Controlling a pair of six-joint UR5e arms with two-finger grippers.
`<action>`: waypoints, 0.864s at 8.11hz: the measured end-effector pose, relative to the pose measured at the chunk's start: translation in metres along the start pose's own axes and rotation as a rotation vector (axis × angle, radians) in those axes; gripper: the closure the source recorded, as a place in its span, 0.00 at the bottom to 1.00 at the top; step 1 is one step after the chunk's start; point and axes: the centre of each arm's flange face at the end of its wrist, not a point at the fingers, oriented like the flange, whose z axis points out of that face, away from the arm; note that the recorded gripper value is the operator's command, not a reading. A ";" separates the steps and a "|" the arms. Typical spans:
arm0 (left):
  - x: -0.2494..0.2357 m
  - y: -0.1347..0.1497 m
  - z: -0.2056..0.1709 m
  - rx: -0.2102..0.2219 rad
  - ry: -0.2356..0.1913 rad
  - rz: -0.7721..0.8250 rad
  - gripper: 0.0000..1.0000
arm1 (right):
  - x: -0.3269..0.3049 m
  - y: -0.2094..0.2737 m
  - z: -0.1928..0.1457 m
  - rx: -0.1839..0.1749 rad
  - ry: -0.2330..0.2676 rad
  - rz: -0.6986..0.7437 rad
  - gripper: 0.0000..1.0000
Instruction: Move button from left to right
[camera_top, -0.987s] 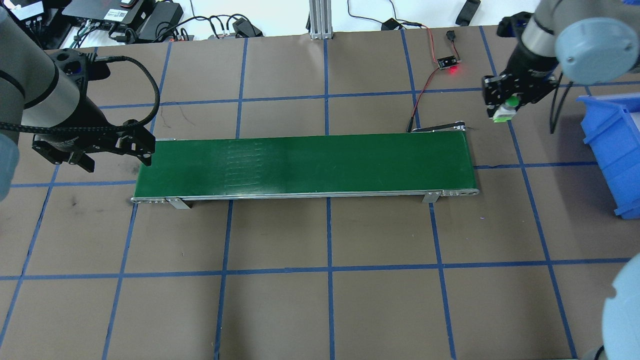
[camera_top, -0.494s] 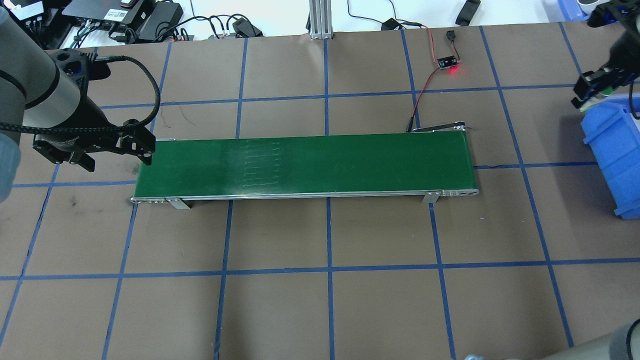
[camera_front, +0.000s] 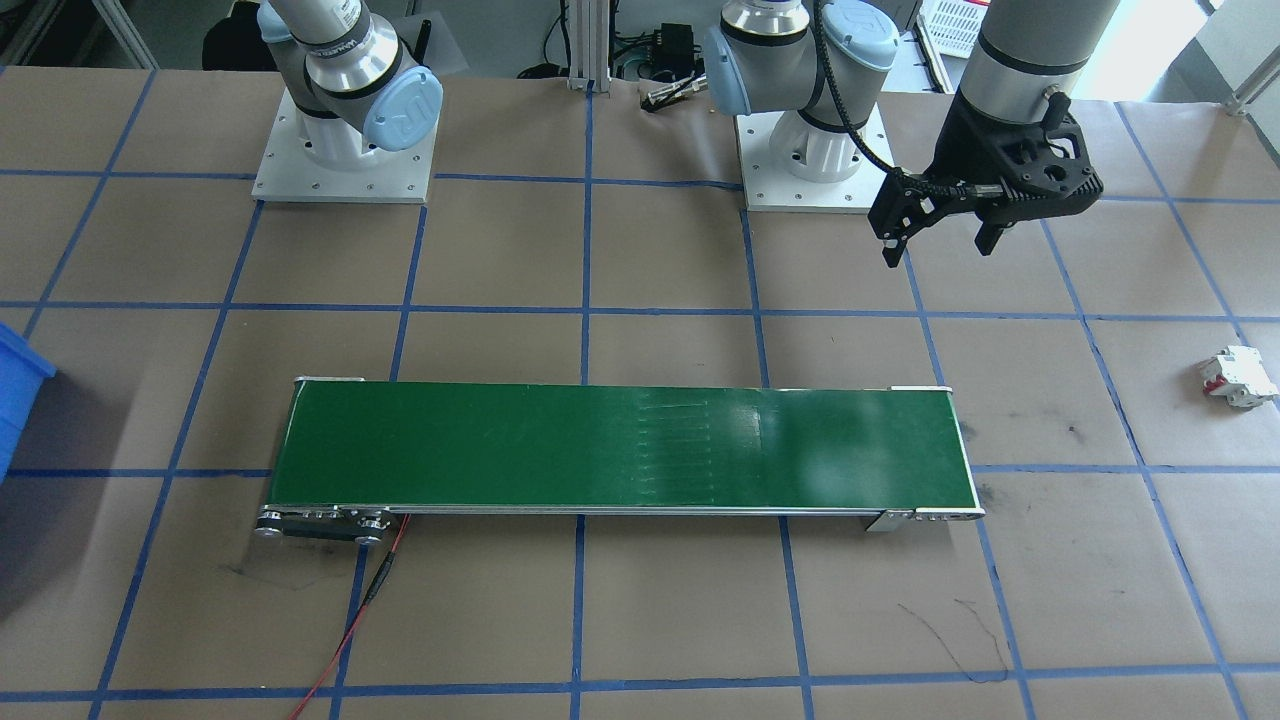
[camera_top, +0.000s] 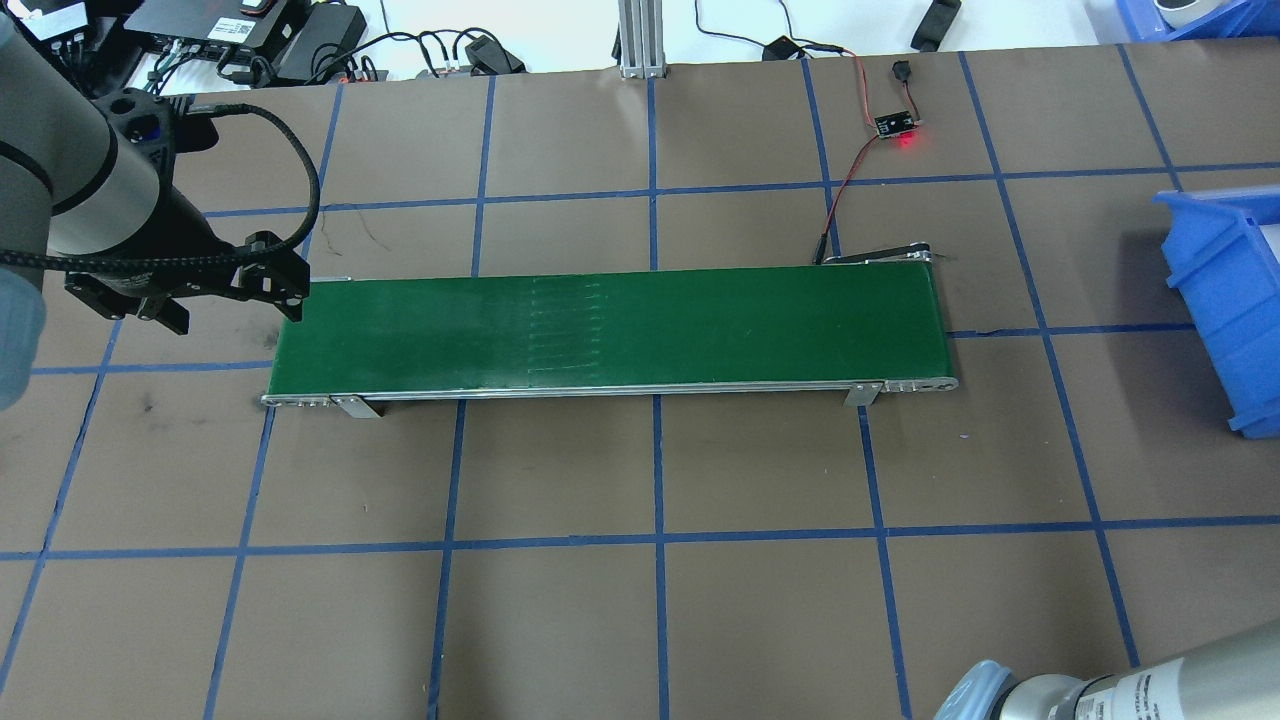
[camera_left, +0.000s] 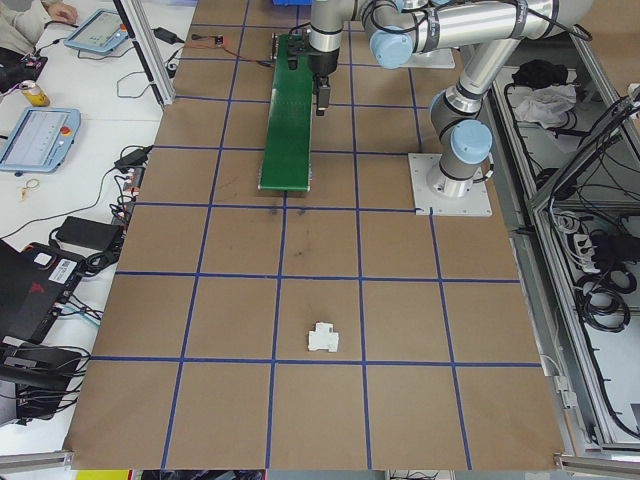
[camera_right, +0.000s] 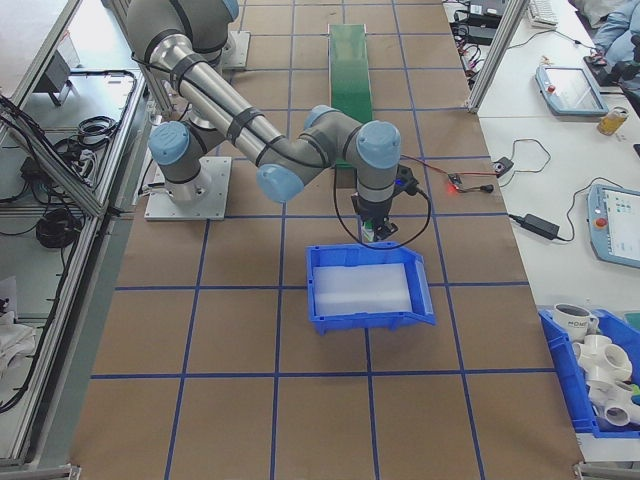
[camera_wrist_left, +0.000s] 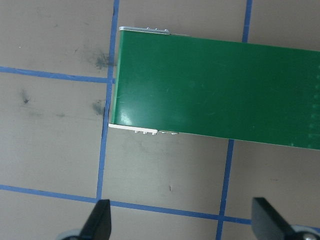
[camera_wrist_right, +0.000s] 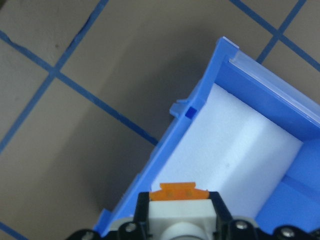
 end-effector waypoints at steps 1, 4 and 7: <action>0.000 0.003 0.002 0.001 0.000 0.000 0.00 | 0.015 0.026 0.012 -0.002 0.003 -0.084 0.91; 0.001 0.007 0.010 -0.011 0.001 -0.005 0.00 | 0.048 0.052 0.100 0.002 0.013 -0.333 0.60; 0.001 -0.003 0.014 0.013 0.003 0.005 0.00 | 0.042 0.054 0.161 0.042 0.011 -0.406 0.00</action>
